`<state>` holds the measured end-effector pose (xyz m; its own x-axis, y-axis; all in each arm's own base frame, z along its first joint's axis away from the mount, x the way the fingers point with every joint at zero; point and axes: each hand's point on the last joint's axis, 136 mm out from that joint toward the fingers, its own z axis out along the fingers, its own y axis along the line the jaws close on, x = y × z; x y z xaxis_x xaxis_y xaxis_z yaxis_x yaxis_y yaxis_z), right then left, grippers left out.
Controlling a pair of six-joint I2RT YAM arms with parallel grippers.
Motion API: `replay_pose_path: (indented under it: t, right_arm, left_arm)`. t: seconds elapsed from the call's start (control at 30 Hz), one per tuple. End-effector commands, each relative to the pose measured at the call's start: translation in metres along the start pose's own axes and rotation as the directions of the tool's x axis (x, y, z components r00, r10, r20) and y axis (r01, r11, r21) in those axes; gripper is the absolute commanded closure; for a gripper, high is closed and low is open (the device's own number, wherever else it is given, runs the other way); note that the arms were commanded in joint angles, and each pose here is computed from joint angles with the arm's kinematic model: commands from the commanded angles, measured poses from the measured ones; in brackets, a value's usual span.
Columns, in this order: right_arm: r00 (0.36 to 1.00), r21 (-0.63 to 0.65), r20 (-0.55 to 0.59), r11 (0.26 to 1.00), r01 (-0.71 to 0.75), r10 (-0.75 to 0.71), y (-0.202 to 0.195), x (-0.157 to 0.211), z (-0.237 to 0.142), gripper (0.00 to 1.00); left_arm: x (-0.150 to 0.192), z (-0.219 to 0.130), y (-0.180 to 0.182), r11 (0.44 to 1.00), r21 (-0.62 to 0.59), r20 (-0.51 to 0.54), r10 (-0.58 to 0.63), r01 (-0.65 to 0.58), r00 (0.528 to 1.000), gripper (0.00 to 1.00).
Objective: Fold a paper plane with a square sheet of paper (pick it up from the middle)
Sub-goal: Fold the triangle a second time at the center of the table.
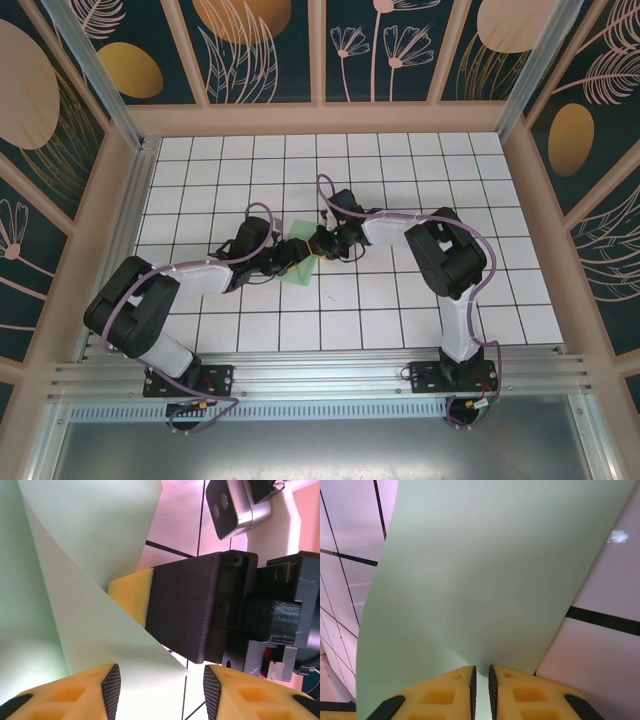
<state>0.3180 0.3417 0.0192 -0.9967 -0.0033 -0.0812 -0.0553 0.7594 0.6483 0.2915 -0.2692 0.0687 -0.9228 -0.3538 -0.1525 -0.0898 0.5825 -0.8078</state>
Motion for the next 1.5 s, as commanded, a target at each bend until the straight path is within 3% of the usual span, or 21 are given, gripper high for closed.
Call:
replay_pose_path:
  t: [0.0,0.5,0.73,1.13,1.47]
  right_arm:
    - [0.998,0.055,-0.037,0.997,-0.056,0.058,-0.027,0.011,0.012,0.8]
    - [0.995,-0.042,-0.036,0.995,-0.09,0.089,-0.017,0.002,0.005,0.81]
    - [0.996,-0.139,0.004,0.986,-0.09,0.091,0.001,-0.013,-0.013,0.8]
    - [0.994,-0.238,0.058,0.966,0.102,-0.09,0.027,0.007,-0.048,0.6]
    - [0.987,-0.166,0.025,0.973,0.163,-0.161,0.025,0.025,-0.042,0.59]
  left_arm:
    - [0.001,0.004,-0.004,0.999,0.045,-0.003,0.007,-0.007,1.0,0.5]
    - [0.003,0.009,0.027,0.999,-0.045,0.026,-0.019,0.021,0.999,0.86]
    - [0.002,0.012,0.035,0.997,-0.073,0.03,-0.029,0.031,0.999,0.88]
    - [0.0,0.013,0.033,0.996,-0.075,0.032,-0.037,0.039,0.999,0.88]
    - [-0.001,0.015,0.032,0.996,-0.074,0.029,-0.038,0.04,0.999,0.88]
